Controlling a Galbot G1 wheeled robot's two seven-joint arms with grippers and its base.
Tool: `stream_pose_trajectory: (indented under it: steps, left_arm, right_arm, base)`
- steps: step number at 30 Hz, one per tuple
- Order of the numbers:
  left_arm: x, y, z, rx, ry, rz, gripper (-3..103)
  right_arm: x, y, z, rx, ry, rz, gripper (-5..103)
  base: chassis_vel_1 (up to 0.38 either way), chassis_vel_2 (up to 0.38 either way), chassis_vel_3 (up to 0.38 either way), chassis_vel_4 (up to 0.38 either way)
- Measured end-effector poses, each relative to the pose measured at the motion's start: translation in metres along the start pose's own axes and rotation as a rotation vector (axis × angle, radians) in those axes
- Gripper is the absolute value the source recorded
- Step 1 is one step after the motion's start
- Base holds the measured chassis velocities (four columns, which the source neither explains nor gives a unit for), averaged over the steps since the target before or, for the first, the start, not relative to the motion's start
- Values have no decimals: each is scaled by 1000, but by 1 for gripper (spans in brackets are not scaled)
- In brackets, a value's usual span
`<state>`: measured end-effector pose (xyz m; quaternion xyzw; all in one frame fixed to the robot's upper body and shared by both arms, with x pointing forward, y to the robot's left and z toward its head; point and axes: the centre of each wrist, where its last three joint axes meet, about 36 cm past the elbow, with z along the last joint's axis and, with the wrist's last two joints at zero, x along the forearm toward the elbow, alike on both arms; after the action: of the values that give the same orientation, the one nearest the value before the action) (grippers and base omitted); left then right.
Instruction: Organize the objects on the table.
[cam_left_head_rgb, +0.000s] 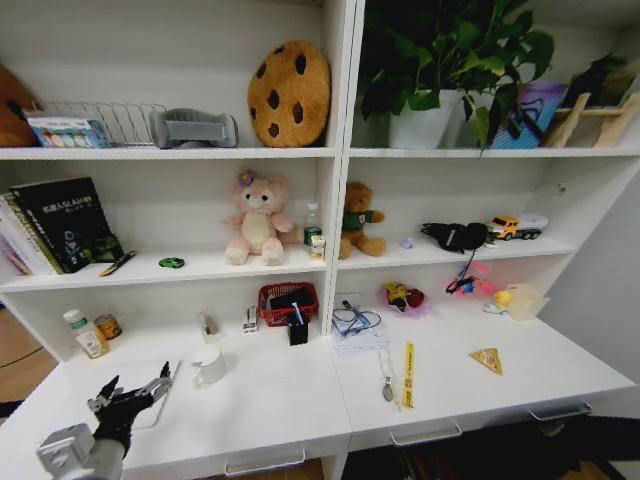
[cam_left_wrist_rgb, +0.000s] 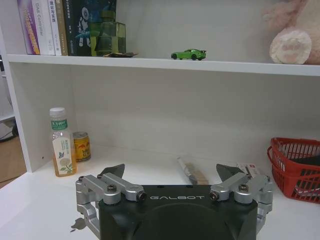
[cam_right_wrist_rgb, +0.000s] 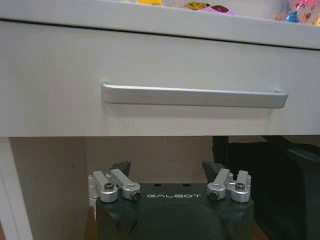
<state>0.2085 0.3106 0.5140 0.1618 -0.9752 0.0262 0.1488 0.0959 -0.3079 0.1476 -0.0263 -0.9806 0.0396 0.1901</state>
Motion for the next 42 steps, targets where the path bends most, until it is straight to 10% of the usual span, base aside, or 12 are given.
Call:
stream_pose_trajectory:
  steps: [5,17,30,42]
  left_arm:
    - [0,0,0,0,0,0,100]
    - [0,0,0,0,0,0,100]
    - [0,0,0,0,0,0,100]
    - [0,0,0,0,0,0,100]
  right_arm:
    - [34,-29,-45,45,-74,-83,99]
    - [100,-42,-185,66,-311,-168,100]
    - [-16,-149,-352,-114,-312,126,100]
    - [-53,-166,-347,-104,-277,162,100]
  base:
    - [0,0,0,0]
    - [0,0,0,0]
    - [0,0,0,0]
    - [0,0,0,0]
